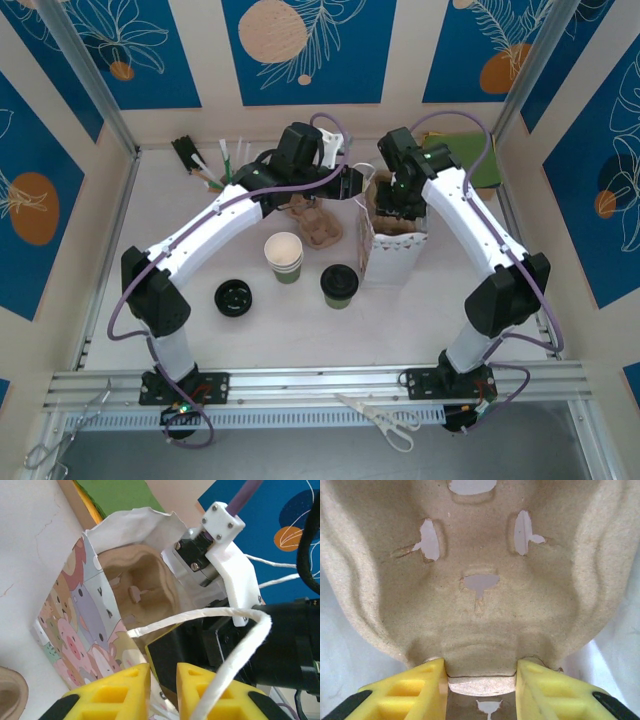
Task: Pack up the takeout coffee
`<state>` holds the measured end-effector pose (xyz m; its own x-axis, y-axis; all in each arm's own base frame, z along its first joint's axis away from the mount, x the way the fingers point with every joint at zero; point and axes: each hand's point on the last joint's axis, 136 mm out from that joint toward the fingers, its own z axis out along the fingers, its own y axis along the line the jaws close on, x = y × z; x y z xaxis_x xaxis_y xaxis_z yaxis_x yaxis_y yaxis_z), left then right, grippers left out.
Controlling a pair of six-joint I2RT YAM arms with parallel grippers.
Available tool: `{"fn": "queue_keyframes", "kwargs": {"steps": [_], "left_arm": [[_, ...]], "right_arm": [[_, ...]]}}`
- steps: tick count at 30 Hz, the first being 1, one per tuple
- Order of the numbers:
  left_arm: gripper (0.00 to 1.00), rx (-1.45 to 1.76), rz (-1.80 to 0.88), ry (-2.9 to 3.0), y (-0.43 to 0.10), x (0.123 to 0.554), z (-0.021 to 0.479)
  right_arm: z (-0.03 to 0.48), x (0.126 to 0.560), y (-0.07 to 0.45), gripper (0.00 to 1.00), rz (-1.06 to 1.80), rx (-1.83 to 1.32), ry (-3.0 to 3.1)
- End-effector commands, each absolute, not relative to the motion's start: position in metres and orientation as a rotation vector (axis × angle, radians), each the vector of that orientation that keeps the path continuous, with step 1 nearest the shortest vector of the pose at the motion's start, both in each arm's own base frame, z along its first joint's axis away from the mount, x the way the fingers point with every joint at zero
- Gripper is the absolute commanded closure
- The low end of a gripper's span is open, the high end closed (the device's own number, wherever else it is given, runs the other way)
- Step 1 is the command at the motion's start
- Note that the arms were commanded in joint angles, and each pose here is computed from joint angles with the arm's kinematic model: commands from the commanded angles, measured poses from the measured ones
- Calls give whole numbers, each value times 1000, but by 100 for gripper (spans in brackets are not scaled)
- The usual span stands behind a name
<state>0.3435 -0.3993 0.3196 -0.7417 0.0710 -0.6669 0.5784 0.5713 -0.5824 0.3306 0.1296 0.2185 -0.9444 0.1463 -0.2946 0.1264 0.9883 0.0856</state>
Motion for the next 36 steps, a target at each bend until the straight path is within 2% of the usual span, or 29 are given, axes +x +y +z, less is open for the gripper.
{"fn": "queue_keyframes", "kwargs": {"steps": [1, 5, 8, 15, 19, 36], "left_arm": [[82, 520, -1130, 2177, -408, 343, 329], [82, 521, -1135, 2179, -411, 342, 328], [93, 516, -1134, 2180, -412, 342, 328], [96, 491, -1112, 2180, -407, 342, 331], [96, 481, -1122, 2165, -407, 340, 334], [94, 499, -1136, 2151, -412, 331, 339]], "right_arm": [[225, 321, 127, 64, 61, 204, 2811], [228, 321, 130, 64, 34, 187, 2803], [226, 319, 130, 64, 15, 182, 2800], [235, 318, 127, 64, 39, 198, 2763], [232, 319, 131, 64, 123, 224, 2788], [190, 316, 126, 64, 96, 236, 2970]]}}
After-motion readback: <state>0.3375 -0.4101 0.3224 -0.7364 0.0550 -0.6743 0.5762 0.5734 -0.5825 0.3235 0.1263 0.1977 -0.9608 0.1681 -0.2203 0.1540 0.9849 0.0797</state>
